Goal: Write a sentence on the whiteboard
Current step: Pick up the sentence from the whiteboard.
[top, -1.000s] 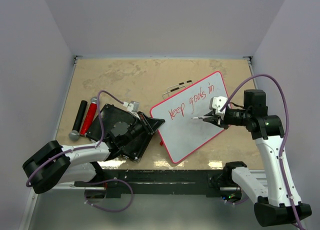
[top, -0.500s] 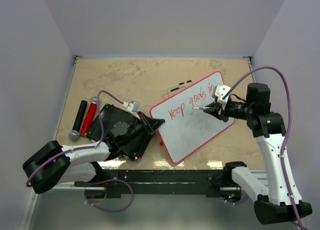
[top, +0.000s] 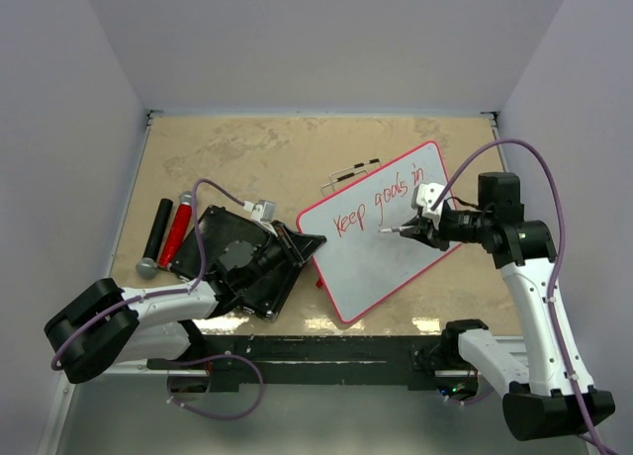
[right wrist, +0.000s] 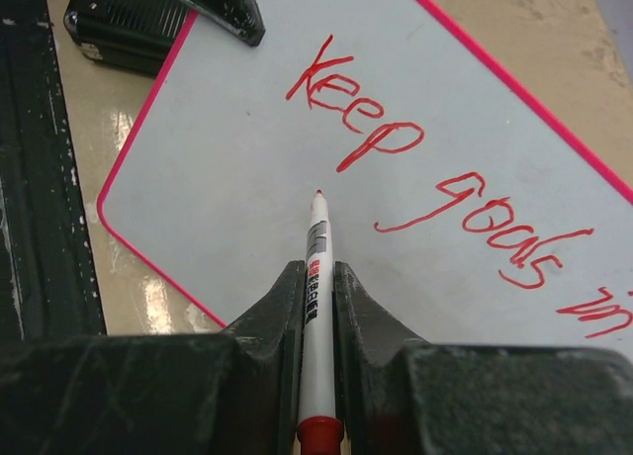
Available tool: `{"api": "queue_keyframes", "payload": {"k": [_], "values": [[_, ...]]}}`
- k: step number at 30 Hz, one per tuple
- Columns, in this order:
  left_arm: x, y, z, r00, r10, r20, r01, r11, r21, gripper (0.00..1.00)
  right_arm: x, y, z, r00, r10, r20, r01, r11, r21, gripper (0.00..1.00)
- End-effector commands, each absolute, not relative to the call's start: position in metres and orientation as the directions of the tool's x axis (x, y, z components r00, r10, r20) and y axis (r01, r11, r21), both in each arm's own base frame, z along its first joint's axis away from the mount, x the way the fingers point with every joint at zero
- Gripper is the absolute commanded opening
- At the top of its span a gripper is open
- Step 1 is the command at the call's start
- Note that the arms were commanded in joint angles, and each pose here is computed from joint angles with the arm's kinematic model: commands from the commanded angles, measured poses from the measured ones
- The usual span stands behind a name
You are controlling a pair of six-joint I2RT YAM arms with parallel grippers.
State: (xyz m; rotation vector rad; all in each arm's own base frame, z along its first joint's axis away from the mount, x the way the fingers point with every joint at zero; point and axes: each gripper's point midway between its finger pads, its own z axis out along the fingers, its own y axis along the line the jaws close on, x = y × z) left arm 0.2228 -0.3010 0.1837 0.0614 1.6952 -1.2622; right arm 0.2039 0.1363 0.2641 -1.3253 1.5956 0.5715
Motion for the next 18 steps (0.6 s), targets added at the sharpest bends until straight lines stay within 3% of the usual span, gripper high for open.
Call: {"api": "queue_keyframes", "payload": {"k": [1,18], "values": [[0.22,-0.303,0.188,-0.476,-0.43,-0.767,0.606,0.472,-0.64,0.0,0.194,0.14,0.256,0.082,-0.485,-0.871,-0.947,0.235,-0.22,0.0],[0.223,-0.307,0.191,-0.485,-0.451,-0.749,0.596,0.456,-0.661,0.0,0.187,0.139,0.24,0.096,-0.502,-0.86,-0.952,0.207,-0.227,0.0]]}}
